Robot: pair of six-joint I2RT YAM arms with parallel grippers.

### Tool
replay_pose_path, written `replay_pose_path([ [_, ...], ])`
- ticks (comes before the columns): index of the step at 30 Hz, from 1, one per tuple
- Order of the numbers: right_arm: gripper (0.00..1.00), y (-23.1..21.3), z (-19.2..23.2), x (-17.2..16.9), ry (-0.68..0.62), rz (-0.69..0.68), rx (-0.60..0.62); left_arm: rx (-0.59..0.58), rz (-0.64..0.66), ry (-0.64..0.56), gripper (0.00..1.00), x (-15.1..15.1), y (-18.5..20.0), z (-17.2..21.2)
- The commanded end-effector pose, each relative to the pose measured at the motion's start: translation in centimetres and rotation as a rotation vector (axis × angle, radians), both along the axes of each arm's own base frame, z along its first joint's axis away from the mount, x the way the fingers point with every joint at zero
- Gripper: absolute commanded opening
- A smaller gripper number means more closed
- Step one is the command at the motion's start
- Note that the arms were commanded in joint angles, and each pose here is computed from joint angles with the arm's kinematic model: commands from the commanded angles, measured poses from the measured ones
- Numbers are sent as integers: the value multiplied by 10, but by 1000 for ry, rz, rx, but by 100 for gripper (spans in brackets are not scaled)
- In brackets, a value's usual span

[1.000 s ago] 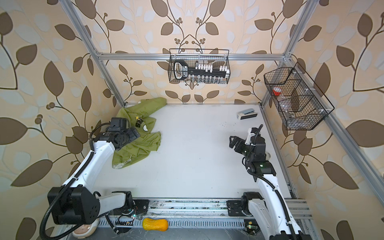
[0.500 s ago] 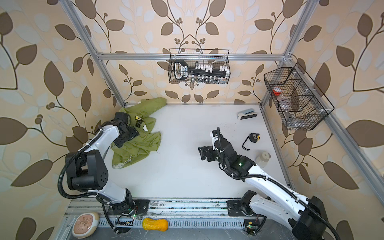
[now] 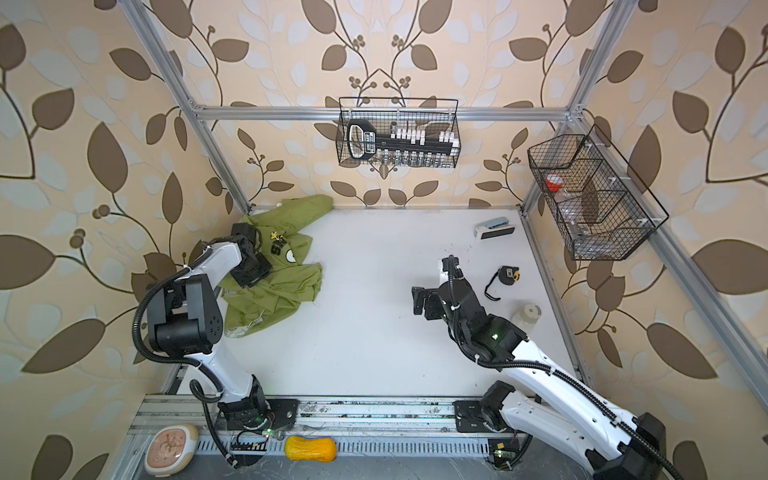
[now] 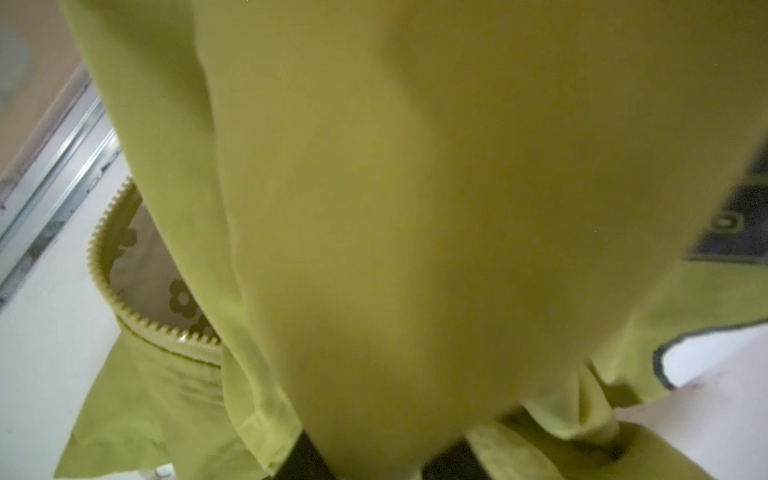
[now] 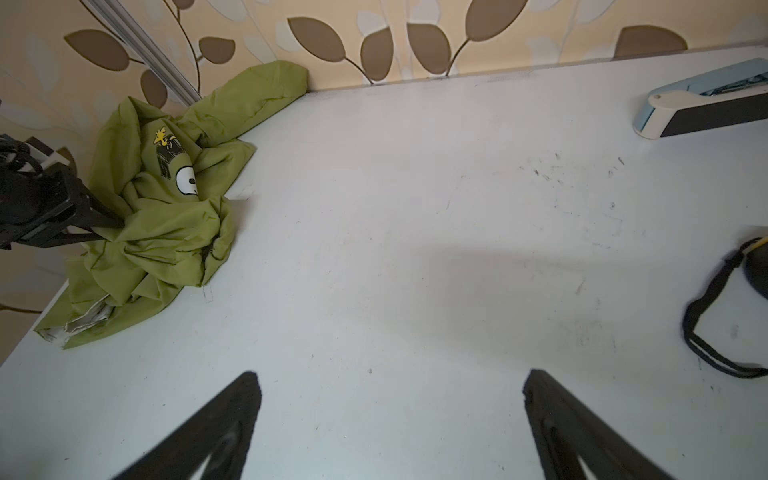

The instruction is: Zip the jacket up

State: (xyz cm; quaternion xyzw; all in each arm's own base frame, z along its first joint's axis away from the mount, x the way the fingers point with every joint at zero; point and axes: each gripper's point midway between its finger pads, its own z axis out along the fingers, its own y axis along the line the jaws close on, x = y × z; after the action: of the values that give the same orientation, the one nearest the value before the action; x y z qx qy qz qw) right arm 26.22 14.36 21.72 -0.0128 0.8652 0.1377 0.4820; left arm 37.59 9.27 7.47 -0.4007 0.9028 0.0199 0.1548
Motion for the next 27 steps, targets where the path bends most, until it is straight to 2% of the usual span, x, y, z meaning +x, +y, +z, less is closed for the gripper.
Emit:
replay_pose_path([
  [1,100,-10,-14,-4,35,-3,-35,-59,-49,-27,11,2,-17,10],
  [3,97,-11,-16,-4,45,3,-23,-91,-84,-26,1,0,-30,9],
  [4,96,-12,-17,-4,49,3,-20,-102,-102,-24,0,-2,-36,10],
  [8,94,-17,-20,-2,60,-4,-17,-144,-204,-4,0,-6,-65,14],
  [12,94,-19,-25,2,86,-3,-15,-139,-321,4,0,-10,-96,27],
  [19,94,-25,-27,7,98,-22,-4,-205,-526,-41,0,-6,-166,59],
  [27,97,-22,-24,8,90,3,14,-289,-670,-112,0,2,-238,80],
])
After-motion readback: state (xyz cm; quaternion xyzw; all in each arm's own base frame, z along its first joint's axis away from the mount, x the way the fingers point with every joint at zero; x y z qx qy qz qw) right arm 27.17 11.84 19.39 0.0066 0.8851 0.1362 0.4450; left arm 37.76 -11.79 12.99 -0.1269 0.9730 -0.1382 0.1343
